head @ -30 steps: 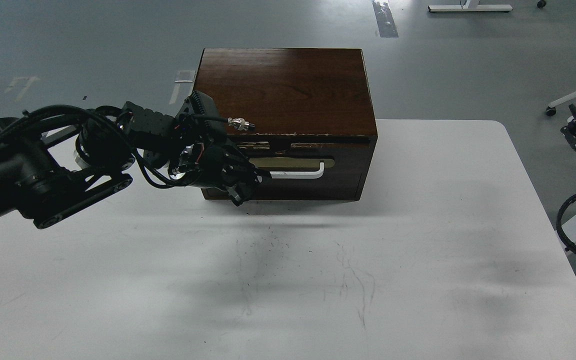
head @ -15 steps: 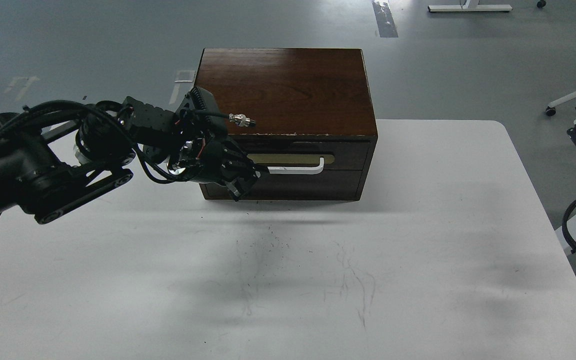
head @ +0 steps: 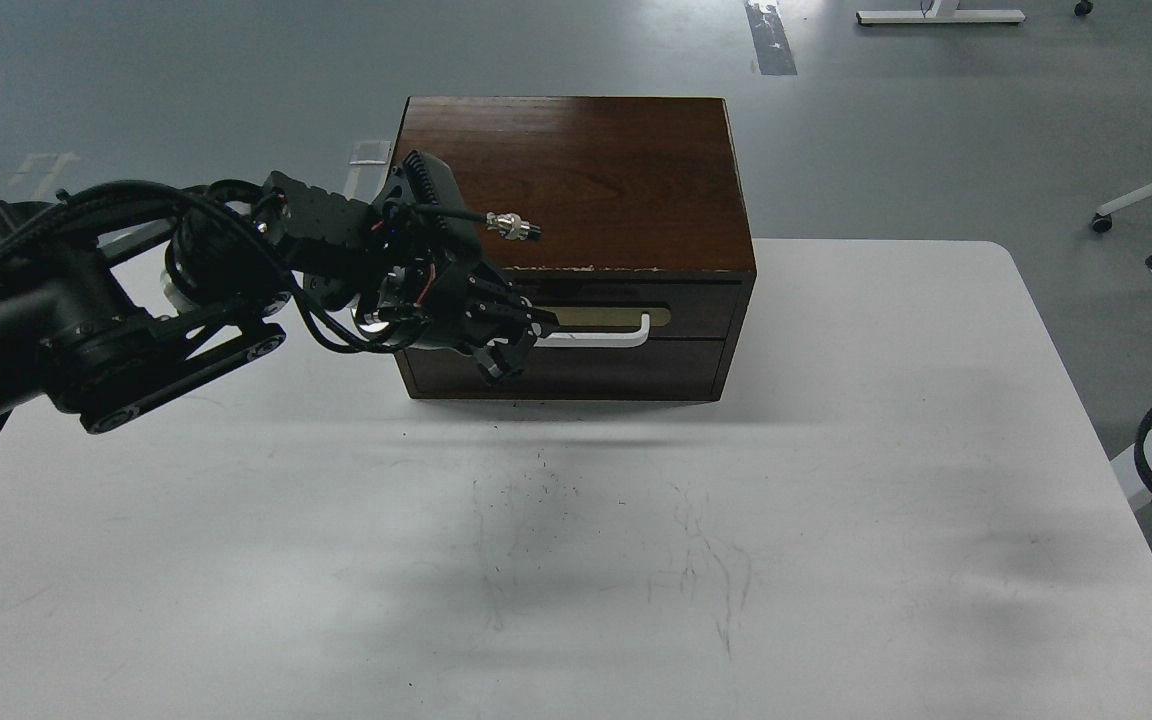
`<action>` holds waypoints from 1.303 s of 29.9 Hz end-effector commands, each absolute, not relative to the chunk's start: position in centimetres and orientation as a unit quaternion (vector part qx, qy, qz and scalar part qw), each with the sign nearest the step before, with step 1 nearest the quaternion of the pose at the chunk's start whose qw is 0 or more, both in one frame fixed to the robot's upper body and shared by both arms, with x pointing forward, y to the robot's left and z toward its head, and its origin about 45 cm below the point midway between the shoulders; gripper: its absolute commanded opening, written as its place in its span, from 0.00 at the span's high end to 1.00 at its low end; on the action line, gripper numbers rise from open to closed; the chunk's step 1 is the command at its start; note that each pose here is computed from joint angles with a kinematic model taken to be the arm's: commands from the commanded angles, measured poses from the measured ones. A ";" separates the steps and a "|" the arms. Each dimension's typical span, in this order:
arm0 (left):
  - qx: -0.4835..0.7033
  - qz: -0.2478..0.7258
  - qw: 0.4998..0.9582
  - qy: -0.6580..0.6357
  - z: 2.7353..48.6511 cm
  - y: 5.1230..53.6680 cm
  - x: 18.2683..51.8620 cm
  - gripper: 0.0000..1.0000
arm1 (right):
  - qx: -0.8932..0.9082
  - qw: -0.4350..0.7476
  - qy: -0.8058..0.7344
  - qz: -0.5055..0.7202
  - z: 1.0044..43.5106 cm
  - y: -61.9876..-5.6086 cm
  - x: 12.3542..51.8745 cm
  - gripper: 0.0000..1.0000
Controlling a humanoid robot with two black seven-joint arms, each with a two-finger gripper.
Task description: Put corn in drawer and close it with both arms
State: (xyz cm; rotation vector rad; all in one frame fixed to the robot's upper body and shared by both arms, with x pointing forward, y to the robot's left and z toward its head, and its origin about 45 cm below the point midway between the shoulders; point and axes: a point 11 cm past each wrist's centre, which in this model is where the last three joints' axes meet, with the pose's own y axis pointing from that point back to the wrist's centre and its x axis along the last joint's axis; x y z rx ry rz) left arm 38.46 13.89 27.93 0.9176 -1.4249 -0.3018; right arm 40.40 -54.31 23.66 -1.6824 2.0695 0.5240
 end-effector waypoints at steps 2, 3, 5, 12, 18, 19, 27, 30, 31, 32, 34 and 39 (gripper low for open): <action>0.365 -0.135 0.666 -0.636 29.9 12.6 36.9 1.00 | -0.605 0.211 0.744 0.188 23.7 -54.3 40.4 0.00; 0.353 -0.126 0.680 -0.630 30.9 12.6 36.8 1.00 | -0.605 0.211 0.744 0.188 23.7 -54.3 40.4 0.00; 0.325 -0.104 0.714 -0.612 32.7 12.3 36.8 1.00 | -0.606 0.212 0.744 0.186 23.9 -54.3 40.5 0.00; 0.206 0.080 0.870 -0.441 38.3 15.8 40.1 0.76 | -0.617 0.233 0.733 0.170 26.5 -53.7 42.1 0.00; 0.041 0.299 0.920 -0.252 42.0 22.8 45.1 0.13 | -0.619 0.253 0.726 0.161 28.2 -53.5 42.9 0.00; 0.021 0.325 0.916 -0.233 42.4 23.8 45.7 0.09 | -0.618 0.255 0.726 0.161 28.3 -53.5 43.0 0.00; -0.167 0.524 0.835 -0.029 40.2 36.0 48.7 0.03 | -0.620 0.270 0.719 0.161 28.7 -52.7 43.6 0.00; -0.223 0.568 0.791 0.035 37.2 39.2 48.1 0.02 | -0.618 0.275 0.719 0.158 28.9 -52.8 43.6 0.00; -0.230 0.588 0.774 0.051 35.9 40.6 48.0 0.02 | -0.618 0.275 0.719 0.160 28.8 -52.8 43.6 0.00; -0.230 0.600 0.764 0.059 35.2 41.5 47.8 0.02 | -0.618 0.275 0.719 0.160 28.7 -52.8 43.6 0.00; -0.219 0.624 0.744 0.091 32.7 42.9 47.7 0.02 | -0.619 0.274 0.717 0.163 28.6 -52.5 43.7 0.00; -0.261 0.653 0.694 0.153 29.1 45.2 46.5 0.02 | -0.627 0.283 0.701 0.187 27.1 -49.9 44.8 0.00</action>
